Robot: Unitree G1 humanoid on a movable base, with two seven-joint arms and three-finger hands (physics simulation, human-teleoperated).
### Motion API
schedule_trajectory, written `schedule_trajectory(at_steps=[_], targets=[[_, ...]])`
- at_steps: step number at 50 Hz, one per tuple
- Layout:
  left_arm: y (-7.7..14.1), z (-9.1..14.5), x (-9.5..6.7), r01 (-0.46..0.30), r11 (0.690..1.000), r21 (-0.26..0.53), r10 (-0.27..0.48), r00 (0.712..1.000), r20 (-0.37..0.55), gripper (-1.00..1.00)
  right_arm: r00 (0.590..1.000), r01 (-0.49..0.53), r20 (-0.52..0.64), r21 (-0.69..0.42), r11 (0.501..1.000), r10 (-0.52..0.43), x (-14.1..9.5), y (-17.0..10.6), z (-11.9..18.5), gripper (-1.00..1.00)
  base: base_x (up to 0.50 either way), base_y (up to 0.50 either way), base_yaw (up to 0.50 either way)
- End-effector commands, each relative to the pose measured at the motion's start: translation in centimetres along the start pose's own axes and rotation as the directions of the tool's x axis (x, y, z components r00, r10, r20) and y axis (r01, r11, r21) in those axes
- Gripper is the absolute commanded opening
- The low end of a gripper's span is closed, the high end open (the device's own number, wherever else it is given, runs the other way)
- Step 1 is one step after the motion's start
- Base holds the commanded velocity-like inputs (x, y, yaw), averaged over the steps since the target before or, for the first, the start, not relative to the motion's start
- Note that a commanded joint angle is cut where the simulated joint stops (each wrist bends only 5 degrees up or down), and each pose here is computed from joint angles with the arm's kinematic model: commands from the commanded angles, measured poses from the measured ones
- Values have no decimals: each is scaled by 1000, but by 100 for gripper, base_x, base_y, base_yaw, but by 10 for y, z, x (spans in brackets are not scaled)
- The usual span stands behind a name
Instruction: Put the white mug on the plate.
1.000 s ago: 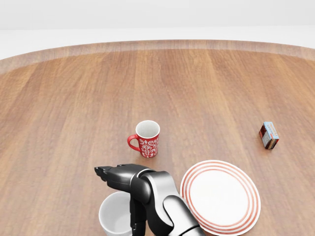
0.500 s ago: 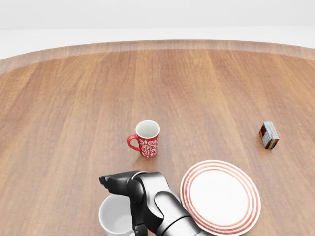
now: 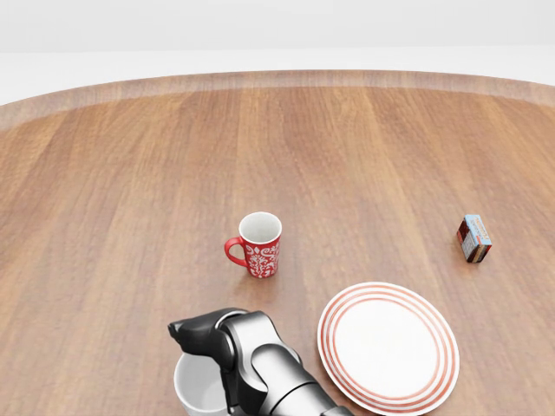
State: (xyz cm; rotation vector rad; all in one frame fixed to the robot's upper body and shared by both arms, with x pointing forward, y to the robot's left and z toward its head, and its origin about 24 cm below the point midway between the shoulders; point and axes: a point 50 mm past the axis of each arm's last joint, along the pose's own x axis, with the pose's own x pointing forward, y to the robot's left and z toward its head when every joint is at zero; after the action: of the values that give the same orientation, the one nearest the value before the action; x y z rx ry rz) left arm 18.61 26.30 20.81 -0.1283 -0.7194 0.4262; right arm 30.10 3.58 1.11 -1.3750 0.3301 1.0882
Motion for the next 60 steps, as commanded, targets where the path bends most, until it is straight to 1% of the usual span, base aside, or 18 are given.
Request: schedule_trajectory(at_steps=[1, 6, 17, 31, 32, 33, 34, 45, 51, 55, 56, 59, 60], targets=[[0, 0, 0, 1, 1000, 0, -1, 1000, -1, 100, 1000, 0, 1, -31, 1000, 0, 2, 1, 7, 100, 0, 0, 0], [0, 1, 0, 1, 1000, -1, -1, 1000, 3, 100, 1000, -5, 2, -34, 999, 5, 3, 3, 10, 100, 0, 0, 0], [0, 0, 0, 0, 1000, -1, 0, 1000, 2, 100, 999, -27, -23, -7, 1000, 27, 9, 13, -1, 100, 0, 0, 0], [0, 1, -1, 0, 1000, -2, 0, 1000, 5, 100, 998, -37, -41, 0, 999, 37, 11, 17, -7, 100, 0, 0, 0], [0, 1, -1, -1, 1000, -3, 1, 1000, 4, 100, 999, -23, -41, 5, 1000, 23, 11, 15, -8, 25, 0, 0, 0], [0, 1, -1, -1, 1000, -3, 1, 1000, 4, 100, 999, -22, -41, 5, 1000, 22, 11, 15, -8, 25, 0, 0, 0], [0, 1, -1, 1, 1000, -2, -1, 1000, 3, 100, 999, -23, -43, 5, 1000, 24, 10, 15, -8, -100, 0, 0, 0], [0, 0, -1, 1, 1000, -1, -1, 1000, 0, 100, 998, -24, -55, 6, 1000, 25, 11, 17, -13, -100, 0, 0, 0], [0, 1, -1, 2, 1000, -1, -2, 1000, 1, 100, 998, -13, -69, 6, 1000, 13, 9, 10, -19, -100, 0, 0, 0], [-1, 0, -1, 2, 1000, -1, -2, 1000, 1, 100, 994, 31, -106, -2, 1000, -31, 1, -11, -34, -100, 0, 0, 0], [-1, 1, -1, 2, 1000, -1, -2, 1000, 3, 100, 991, 50, -122, -3, 999, -50, -4, -22, -40, -100, 0, 0, 0], [-1, 1, -1, 1, 1000, -2, -1, 1000, 3, 100, 983, 72, -166, -22, 997, -75, -13, -41, -55, -100, 0, 0, 0], [-1, 0, -1, 3, 1000, 0, -3, 1000, -2, 100, 977, 89, -190, -25, 996, -92, -21, -53, -64, -100, 0, 0, 0]])
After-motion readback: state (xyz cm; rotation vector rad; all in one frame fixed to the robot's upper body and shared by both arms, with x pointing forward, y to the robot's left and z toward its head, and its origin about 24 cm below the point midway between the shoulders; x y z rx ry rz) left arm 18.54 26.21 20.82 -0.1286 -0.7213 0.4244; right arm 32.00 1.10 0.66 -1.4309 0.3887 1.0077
